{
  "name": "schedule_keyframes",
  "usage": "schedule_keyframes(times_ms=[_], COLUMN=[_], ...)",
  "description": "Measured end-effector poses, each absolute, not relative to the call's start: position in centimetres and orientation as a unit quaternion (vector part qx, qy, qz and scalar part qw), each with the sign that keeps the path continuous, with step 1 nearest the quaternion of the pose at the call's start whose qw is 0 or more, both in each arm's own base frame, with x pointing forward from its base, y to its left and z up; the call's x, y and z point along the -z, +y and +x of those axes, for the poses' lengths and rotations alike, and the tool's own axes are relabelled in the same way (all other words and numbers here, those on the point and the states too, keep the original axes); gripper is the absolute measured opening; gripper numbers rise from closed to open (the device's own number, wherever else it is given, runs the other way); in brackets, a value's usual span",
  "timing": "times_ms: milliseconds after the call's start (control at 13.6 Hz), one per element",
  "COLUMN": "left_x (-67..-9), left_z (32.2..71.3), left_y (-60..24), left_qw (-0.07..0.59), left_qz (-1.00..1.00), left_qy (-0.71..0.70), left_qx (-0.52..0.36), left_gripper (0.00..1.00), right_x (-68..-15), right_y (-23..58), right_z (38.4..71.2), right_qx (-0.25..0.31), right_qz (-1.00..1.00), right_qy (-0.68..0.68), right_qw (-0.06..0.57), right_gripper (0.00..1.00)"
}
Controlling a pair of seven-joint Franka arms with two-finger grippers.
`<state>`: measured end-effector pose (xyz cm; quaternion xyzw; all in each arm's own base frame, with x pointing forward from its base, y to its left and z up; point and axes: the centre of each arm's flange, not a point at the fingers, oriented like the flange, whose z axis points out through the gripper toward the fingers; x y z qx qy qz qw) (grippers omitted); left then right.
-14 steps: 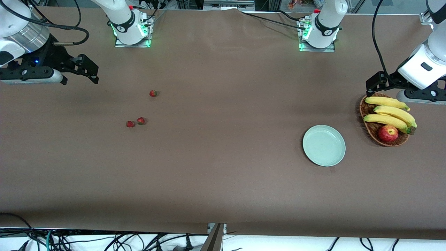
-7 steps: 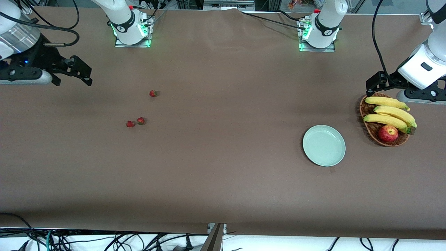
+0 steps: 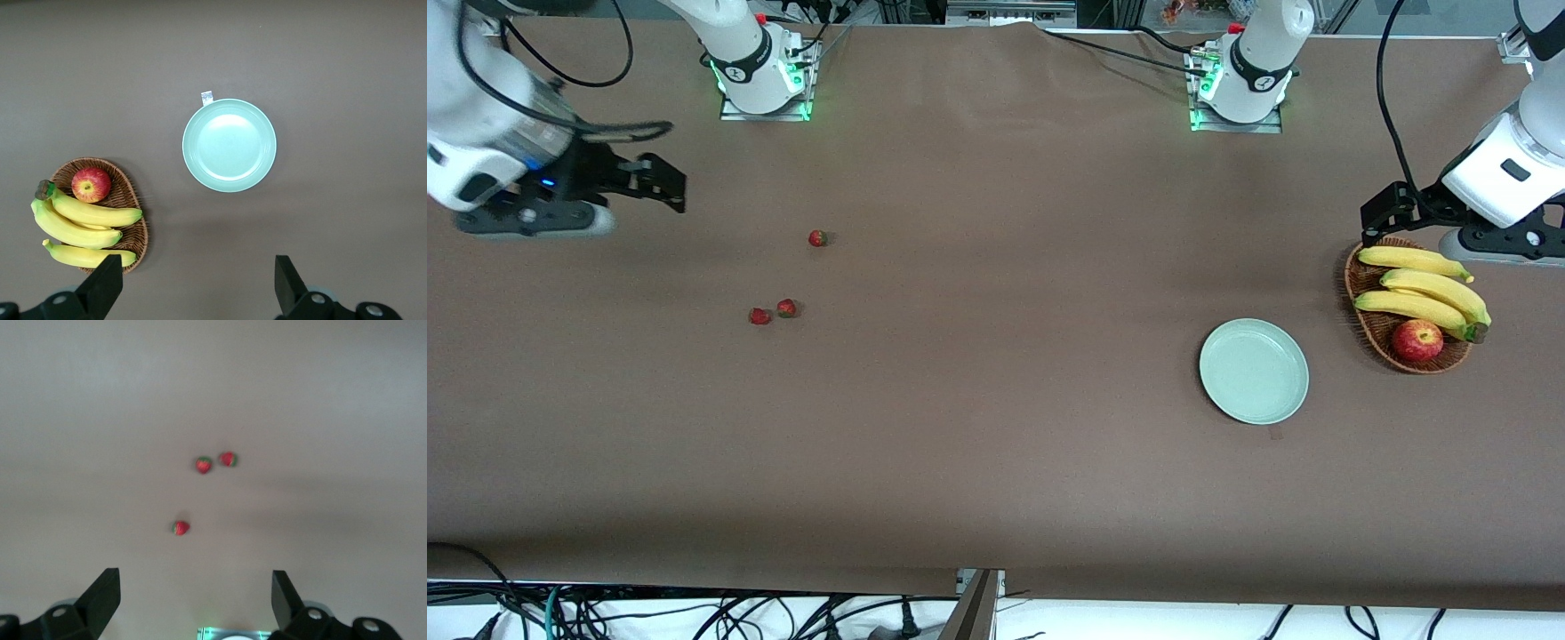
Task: Collect all strawberries into plate
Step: 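Move the right gripper over the cluster of red strawberries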
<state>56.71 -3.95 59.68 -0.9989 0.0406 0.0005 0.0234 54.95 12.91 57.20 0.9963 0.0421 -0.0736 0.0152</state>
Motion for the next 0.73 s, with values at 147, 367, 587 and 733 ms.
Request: schedule_keyframes(times_ms=[147, 367, 587, 733], left_x=[-59.7, -59.6, -59.6, -59.6], left_z=[56.7, 56.6, 56.6, 56.6], left_y=[-4.0, -4.3, -4.3, -4.4], left_qw=[0.023, 0.023, 0.024, 0.024], left_qz=[-0.999, -0.999, -0.999, -0.999], left_qy=[0.041, 0.043, 0.044, 0.045], left_qx=[-0.001, -0.003, -0.005, -0.005], left_gripper=[1.00, 1.00, 1.00, 1.00], right_x=[-52.1, -41.5, -33.3, -30.0], right_y=[15.5, 18.1, 20.5, 20.9], right_z=[54.3, 51.3, 46.4, 44.2], right_qx=[0.093, 0.100, 0.103, 0.097], right_qz=[0.994, 0.994, 0.994, 0.995], right_qy=[0.050, 0.034, 0.003, -0.005], right_qw=[0.020, 0.026, 0.038, 0.036], right_gripper=[1.00, 1.00, 1.00, 1.00])
